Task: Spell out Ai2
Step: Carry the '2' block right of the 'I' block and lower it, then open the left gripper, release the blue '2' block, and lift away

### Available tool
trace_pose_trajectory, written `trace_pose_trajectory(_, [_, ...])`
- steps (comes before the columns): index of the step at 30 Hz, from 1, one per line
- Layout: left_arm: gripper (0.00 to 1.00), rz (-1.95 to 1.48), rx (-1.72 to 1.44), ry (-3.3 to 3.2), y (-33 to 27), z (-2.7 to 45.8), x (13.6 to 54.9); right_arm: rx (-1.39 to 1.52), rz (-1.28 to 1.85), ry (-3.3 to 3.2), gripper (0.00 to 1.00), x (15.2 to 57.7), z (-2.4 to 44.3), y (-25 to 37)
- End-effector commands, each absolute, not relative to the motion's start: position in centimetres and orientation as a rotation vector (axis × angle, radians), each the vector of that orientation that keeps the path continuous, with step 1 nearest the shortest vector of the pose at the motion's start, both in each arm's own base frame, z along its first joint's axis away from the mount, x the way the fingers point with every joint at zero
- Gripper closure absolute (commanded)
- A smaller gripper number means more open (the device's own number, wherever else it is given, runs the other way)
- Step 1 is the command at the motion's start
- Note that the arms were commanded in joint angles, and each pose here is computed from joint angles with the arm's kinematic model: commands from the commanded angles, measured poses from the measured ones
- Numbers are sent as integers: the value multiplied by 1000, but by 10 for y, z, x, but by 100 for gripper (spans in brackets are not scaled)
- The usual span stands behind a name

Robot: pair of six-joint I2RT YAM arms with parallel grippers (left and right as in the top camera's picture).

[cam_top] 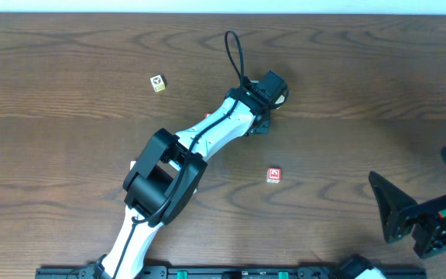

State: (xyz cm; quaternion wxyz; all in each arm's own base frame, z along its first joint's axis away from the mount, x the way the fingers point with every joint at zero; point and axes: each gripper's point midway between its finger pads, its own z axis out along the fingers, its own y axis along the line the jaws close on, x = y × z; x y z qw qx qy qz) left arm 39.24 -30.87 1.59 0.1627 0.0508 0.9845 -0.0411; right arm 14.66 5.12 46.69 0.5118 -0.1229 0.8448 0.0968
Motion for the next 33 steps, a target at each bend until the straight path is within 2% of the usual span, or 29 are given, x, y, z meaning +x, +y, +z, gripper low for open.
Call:
trace_pose_trajectory(1, [71,-120,122,2808,-309,12,397,-263,226,2023,1,146,470,47])
trace_pose_trajectory(3, [67,-124,121,2803,-310,13,398,-263,226,2023,1,146,470,47])
trace_pose_trajectory(33, [60,-114,80,2744,-302,18,417,-266,222,2031,1,146,468,46])
